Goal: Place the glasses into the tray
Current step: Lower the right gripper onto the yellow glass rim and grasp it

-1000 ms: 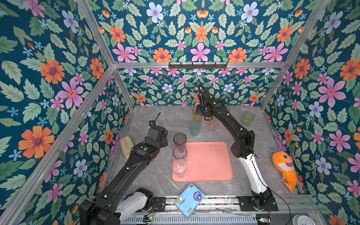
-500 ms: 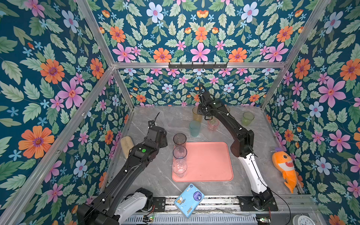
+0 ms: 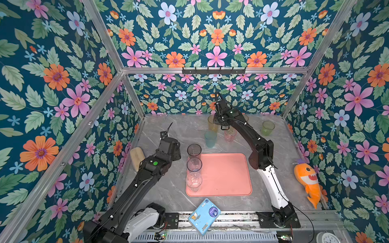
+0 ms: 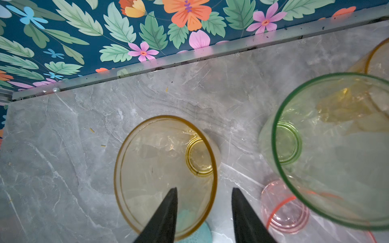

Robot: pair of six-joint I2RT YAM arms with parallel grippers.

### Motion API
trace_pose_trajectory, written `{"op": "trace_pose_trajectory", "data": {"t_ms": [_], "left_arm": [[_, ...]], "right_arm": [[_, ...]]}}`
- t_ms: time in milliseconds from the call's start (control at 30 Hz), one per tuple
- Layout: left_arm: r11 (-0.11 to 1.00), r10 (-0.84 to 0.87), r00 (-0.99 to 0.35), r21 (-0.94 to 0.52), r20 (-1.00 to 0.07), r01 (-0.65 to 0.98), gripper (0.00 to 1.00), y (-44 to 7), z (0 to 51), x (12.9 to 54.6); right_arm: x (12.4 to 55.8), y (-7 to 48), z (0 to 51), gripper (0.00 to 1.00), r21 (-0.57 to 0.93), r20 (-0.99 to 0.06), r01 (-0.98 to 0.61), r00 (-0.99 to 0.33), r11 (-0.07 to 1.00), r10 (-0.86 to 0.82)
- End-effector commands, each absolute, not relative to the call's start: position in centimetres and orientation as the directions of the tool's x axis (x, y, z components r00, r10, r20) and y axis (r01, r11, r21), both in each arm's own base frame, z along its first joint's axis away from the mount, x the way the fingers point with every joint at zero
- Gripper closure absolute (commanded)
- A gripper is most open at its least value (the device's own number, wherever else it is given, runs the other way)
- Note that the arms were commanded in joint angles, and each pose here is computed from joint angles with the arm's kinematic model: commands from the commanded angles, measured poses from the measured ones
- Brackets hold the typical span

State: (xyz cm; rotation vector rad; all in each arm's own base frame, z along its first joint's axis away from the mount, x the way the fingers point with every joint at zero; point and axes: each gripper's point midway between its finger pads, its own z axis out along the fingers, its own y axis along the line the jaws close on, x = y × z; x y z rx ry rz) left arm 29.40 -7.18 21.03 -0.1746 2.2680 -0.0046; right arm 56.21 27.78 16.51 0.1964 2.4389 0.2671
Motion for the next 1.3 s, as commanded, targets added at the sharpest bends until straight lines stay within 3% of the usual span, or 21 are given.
{"op": "trace_pose_trajectory", "data": {"t_ms": [0, 433, 1267], "left_arm": [[0.989, -0.135, -0.643, -0.067, -0.754, -0.13, 0.29, -7.2, 20.7, 29.4], [0.989, -0.139, -0.652, -0.073, -0.746, -0.128, 0.29, -7.4, 20.4, 29.4], [0.99, -0.128, -0.724, -0.04, -0.677, -0.137, 0.3, -6.7, 17.0, 27.3]], "right_arm": [[56.6, 27.8, 16.0, 0.57, 0.244, -0.609, 0.082, -0.762, 0.966, 0.219], [57.2, 27.7, 14.8, 0.64, 0.259, -0.596, 0.084, -0.77, 0.962, 0.228], [57.2, 26.8, 14.5, 0.94, 0.232, -0.594, 0.068, -0.78, 0.97, 0.196]]}}
